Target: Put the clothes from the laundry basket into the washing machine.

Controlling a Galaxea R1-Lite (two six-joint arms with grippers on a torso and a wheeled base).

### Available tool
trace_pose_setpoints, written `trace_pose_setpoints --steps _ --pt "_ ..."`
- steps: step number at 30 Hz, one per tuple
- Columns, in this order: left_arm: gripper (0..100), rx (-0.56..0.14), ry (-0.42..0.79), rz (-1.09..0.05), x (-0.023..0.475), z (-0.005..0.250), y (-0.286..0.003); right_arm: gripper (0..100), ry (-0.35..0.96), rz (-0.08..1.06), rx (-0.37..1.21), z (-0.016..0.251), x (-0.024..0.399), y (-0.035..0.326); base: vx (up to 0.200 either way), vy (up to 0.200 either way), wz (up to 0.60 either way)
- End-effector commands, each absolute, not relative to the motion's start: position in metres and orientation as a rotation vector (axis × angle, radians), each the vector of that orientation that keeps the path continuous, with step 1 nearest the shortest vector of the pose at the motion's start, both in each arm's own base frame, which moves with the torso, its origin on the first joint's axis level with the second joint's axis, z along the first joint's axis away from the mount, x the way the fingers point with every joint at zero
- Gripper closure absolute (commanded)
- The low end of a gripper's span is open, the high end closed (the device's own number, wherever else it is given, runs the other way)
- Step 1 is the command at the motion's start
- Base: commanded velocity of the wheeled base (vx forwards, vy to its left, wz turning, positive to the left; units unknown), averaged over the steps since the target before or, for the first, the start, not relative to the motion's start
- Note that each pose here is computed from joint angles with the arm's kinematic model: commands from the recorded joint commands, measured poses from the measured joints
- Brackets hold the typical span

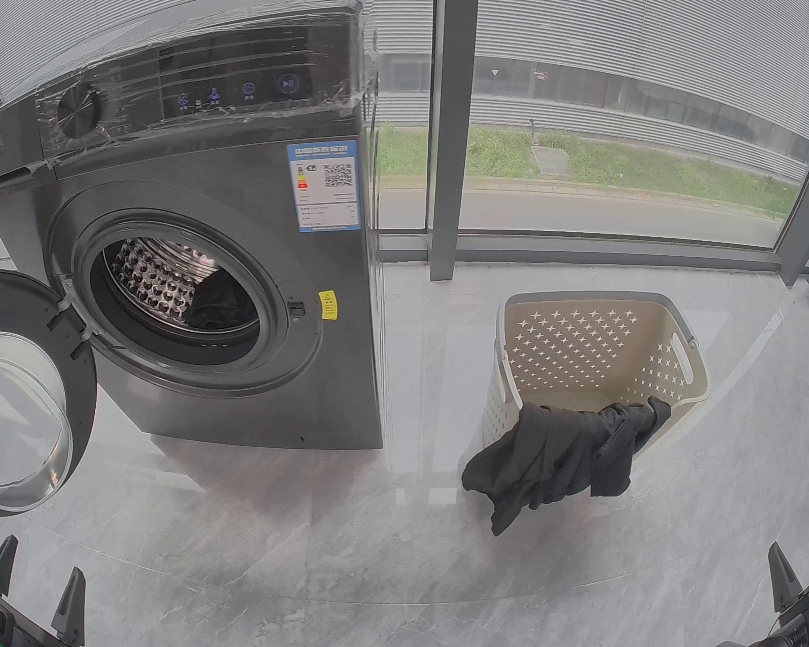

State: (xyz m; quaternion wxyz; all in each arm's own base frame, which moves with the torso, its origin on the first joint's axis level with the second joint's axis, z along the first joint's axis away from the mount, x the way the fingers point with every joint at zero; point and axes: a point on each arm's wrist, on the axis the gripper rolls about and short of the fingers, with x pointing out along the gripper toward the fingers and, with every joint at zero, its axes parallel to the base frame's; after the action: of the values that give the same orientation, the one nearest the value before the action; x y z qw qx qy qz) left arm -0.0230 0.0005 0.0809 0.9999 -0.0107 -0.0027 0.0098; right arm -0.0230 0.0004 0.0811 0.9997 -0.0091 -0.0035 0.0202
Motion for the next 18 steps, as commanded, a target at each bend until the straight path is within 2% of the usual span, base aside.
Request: trace_pose_setpoints --steps 1,8,18 --pt "0 -0.021 -0.002 0.02 -0.0228 0.0761 0.0005 0 -0.005 0.041 -0.018 0.076 -0.0228 0.0004 0.0 -0.2 0.0" --pt "0 -0.021 -0.002 0.02 -0.0228 0.0761 0.0005 0 -0.005 0.041 -0.018 0.076 -0.0228 0.0004 0.0 -0.2 0.0" --pt "0 -0.021 -0.002 0.02 -0.0228 0.0761 0.0005 0 -0.005 0.038 -0.018 0.076 -0.0228 0.0005 0.0 0.0 0.0"
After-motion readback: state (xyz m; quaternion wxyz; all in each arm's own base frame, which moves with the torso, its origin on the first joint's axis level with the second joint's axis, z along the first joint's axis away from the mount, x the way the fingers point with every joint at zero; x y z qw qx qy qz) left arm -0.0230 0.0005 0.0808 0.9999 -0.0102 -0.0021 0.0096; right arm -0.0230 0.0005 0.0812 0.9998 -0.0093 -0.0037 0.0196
